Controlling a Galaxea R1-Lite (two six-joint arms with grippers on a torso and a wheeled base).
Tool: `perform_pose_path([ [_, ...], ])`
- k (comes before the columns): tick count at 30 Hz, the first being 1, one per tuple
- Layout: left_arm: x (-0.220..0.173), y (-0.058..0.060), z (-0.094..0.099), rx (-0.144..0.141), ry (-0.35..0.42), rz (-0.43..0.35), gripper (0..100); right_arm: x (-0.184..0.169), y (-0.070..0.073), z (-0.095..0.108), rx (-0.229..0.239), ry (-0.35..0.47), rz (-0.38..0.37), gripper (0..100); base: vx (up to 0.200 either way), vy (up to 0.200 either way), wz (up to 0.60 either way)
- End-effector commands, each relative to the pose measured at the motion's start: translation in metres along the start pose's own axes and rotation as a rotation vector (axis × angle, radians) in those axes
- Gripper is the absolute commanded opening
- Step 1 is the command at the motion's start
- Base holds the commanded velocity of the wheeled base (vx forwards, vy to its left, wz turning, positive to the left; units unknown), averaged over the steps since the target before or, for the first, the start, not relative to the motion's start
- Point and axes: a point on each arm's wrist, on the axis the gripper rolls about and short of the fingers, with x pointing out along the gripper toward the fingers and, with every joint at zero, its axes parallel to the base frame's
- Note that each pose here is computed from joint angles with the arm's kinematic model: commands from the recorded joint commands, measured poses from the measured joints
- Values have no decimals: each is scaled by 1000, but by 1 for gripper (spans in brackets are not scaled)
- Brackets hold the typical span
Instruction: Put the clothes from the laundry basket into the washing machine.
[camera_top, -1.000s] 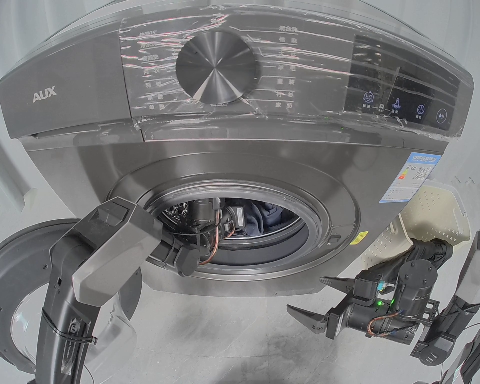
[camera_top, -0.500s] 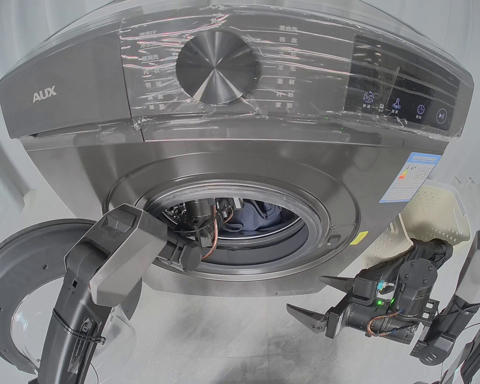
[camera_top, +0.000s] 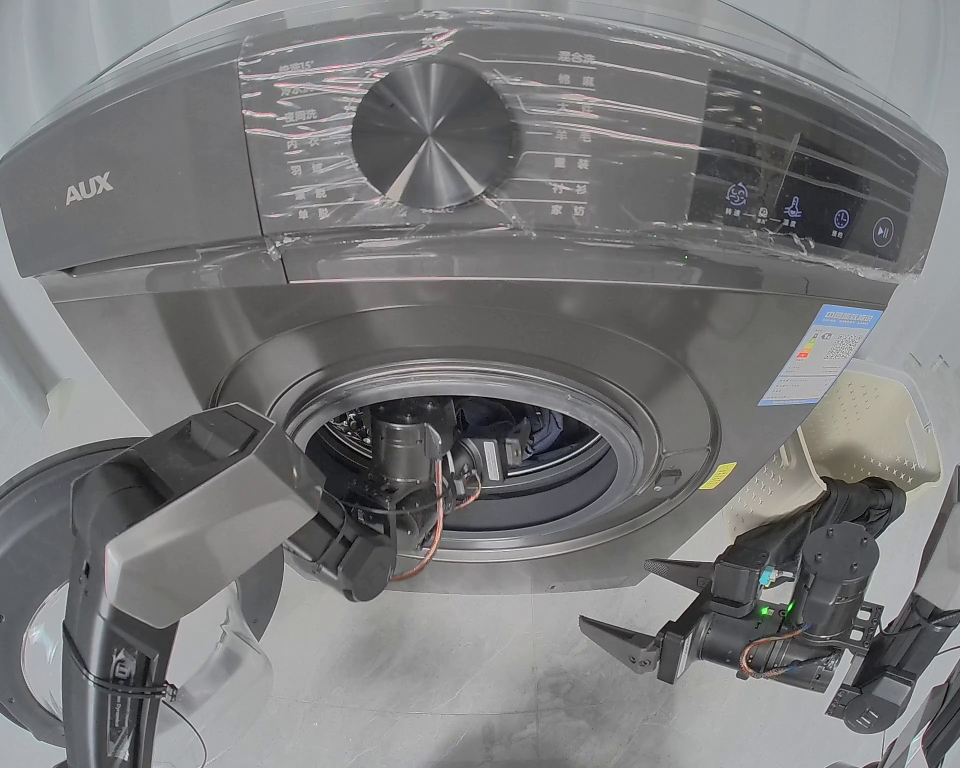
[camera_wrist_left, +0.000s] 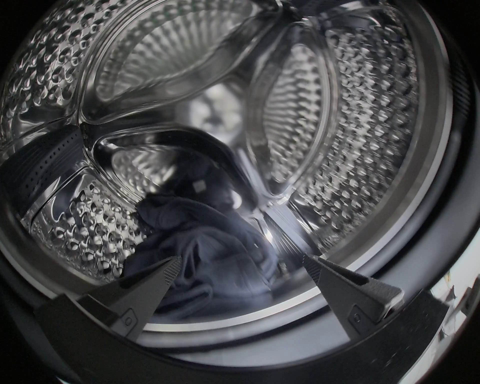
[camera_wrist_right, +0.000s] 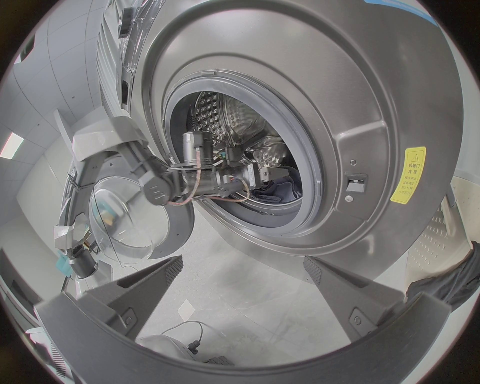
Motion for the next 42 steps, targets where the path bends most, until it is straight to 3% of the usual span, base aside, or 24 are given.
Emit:
perform_pose_path([
  [1, -82, -39, 15, 60, 33, -151, 100, -16, 2, 0, 0, 2, 2, 100, 0, 0, 0],
  [2, -100, -41, 7, 91, 53, -175, 100, -20, 2, 1, -2, -5, 5, 100, 0, 0, 0],
  [5, -137, -46, 0, 108, 65, -229, 100, -29, 3, 4, -2, -21, 4, 100, 0, 0, 0],
  [11, -181, -48, 9, 93, -6, -278, 100, -48, 2, 3, 1, -25, -11, 100, 0, 0, 0],
  [14, -208, -46, 18, 90, -15, -288, 100, -63, -4, 18, 4, -121, -71, 100, 0, 0, 0],
  [22, -267, -21, 36, 79, -66, -207, 100, -85, -20, 34, -1, -228, -183, 100, -25, 0, 0],
  [30, -310, -2, 41, 99, -112, -149, 100, -121, -23, 36, -1, -228, -278, 100, -200, 0, 0],
  [37, -335, 12, 55, 72, -174, -117, 100, -154, -18, 27, 17, -203, -338, 100, -200, 0, 0],
  [42, -350, 22, 57, 72, -161, -81, 100, -171, -14, 22, 18, -216, -358, 100, -200, 0, 0],
])
